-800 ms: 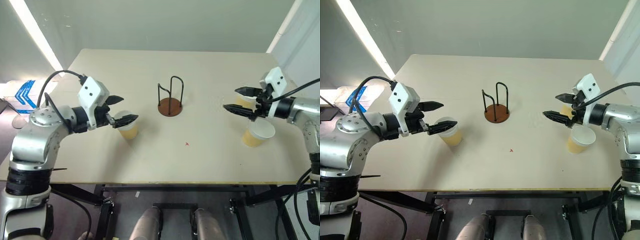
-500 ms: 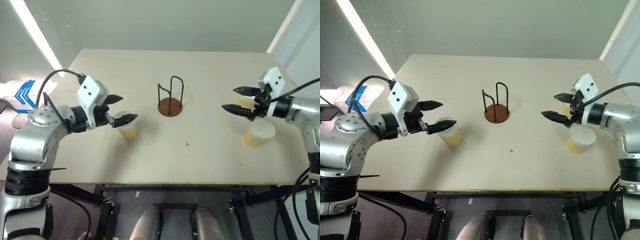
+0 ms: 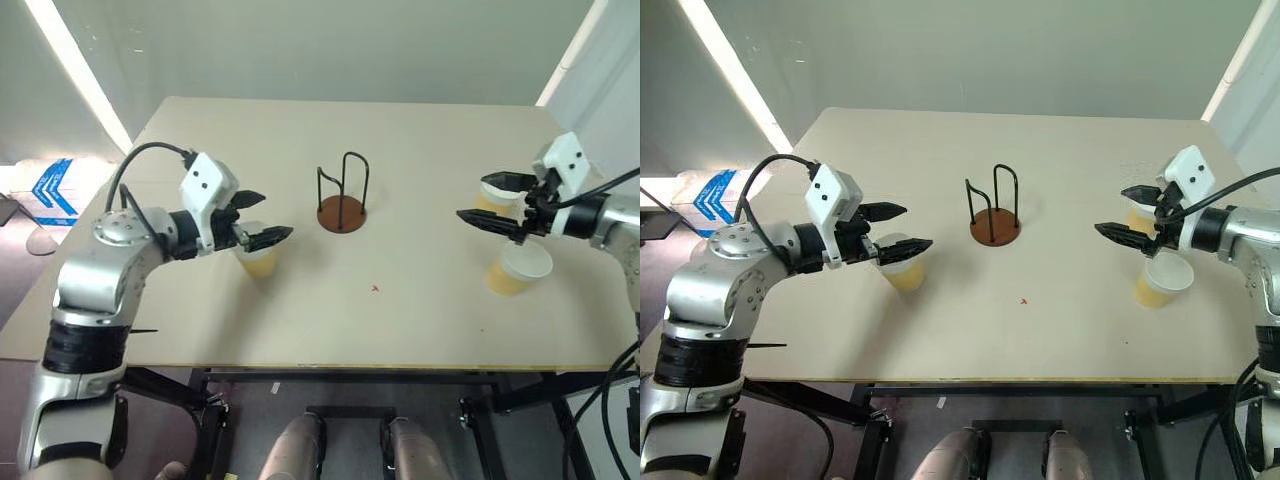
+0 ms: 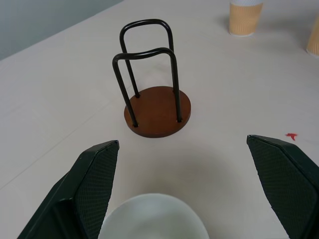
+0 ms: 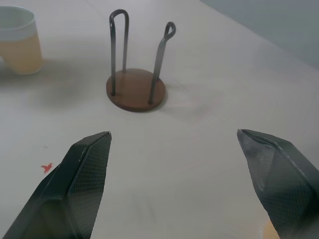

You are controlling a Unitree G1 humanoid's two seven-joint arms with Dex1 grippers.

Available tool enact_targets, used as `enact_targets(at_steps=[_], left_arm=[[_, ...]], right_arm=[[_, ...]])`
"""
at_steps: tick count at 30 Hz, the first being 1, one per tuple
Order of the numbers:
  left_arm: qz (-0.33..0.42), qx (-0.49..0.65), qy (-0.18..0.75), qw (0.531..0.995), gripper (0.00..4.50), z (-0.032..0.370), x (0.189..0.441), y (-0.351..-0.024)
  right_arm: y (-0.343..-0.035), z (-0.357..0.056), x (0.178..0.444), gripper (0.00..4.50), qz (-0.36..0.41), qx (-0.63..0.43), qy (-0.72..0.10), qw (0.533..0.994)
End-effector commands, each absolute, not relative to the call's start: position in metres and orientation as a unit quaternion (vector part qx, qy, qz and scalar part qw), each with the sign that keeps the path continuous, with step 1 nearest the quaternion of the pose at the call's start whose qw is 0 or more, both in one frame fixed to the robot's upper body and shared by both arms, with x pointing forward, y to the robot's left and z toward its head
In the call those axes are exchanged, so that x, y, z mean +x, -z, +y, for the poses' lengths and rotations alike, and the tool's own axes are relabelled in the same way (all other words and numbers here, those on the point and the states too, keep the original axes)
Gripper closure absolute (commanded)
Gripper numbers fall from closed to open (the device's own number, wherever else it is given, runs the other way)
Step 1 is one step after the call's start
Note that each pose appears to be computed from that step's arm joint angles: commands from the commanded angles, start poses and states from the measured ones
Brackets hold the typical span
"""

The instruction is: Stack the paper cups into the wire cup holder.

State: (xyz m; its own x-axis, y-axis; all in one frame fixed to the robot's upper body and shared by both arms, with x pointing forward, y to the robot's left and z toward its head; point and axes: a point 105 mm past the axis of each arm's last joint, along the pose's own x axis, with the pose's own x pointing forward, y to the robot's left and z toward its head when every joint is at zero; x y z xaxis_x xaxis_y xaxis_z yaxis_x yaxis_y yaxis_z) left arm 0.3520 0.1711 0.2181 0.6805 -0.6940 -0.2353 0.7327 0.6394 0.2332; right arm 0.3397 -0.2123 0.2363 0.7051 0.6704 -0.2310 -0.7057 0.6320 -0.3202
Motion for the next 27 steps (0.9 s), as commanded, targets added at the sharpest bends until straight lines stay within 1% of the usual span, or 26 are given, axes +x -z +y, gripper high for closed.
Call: enact_targets(at_steps=[1, 7, 10, 15, 23, 27], left_arm=[[0.038, 0.169, 0.387, 0.906, 0.01, 0.163, 0.366, -0.234], [0.038, 0.176, 0.403, 0.897, 0.01, 0.142, 0.381, -0.234], [0.051, 0.19, 0.421, 0.886, 0.01, 0.128, 0.385, -0.226], [0.067, 0.2, 0.419, 0.883, 0.01, 0.119, 0.396, -0.217], [0.075, 0.188, 0.419, 0.885, 0.01, 0.105, 0.407, -0.208], [0.074, 0.183, 0.422, 0.885, 0.01, 0.099, 0.411, -0.207]], right_arm=[[-0.254, -0.217, 0.329, 0.22, 0.015, -0.205, -0.362, 0.909], [-0.254, -0.22, 0.322, 0.22, 0.016, -0.205, -0.348, 0.915], [-0.254, -0.223, 0.319, 0.22, 0.018, -0.206, -0.34, 0.917], [-0.257, -0.223, 0.315, 0.22, 0.015, -0.203, -0.336, 0.92], [-0.268, -0.211, 0.299, 0.22, -0.001, -0.151, -0.38, 0.913], [-0.272, -0.209, 0.297, 0.22, -0.007, -0.142, -0.382, 0.913]])
